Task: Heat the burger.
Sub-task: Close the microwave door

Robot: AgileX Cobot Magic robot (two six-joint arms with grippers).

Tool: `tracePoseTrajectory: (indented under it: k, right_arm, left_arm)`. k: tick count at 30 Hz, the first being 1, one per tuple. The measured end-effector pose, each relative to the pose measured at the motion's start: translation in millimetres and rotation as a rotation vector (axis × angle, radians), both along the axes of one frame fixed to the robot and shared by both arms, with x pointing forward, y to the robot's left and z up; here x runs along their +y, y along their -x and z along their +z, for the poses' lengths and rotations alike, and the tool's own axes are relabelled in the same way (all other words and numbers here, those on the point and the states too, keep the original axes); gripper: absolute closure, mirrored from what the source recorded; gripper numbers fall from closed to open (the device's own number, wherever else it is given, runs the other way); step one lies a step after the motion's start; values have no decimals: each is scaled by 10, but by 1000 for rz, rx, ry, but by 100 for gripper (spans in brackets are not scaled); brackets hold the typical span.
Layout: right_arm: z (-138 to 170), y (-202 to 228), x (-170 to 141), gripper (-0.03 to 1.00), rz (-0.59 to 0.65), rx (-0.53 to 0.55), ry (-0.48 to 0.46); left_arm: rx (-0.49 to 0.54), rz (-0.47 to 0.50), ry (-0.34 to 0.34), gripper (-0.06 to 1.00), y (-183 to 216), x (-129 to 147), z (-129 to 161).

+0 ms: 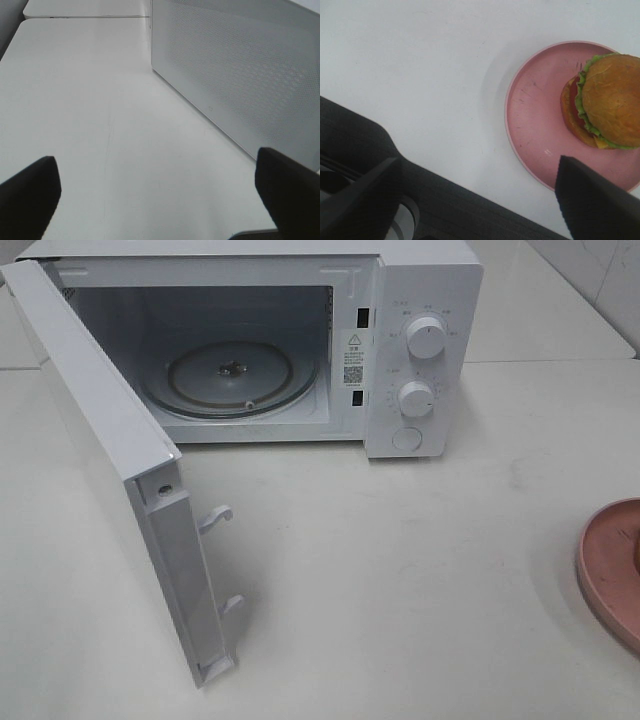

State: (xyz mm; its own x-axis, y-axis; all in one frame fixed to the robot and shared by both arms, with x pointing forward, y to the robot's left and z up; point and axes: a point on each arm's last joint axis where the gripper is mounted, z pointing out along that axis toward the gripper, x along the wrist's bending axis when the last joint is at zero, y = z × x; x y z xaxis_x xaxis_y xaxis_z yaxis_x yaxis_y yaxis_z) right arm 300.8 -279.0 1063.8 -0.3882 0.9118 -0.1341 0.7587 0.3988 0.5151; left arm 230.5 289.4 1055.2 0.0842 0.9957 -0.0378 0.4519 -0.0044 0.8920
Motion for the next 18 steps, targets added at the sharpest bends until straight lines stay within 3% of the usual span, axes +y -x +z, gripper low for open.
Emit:
tracePoseTrajectory:
  k: [8,13,18]
  right_arm:
    - [-32,203,-167,19,-53,-78,-58]
    - [-125,269,-250,20,-155,-101,-52]
    - [-85,342,-310,20,-266,-205,-93]
  left_arm:
    - [0,0,0,-3,0,0,0]
    - [0,0,0,-3,0,0,0]
    - [0,0,0,-3,0,0,0]
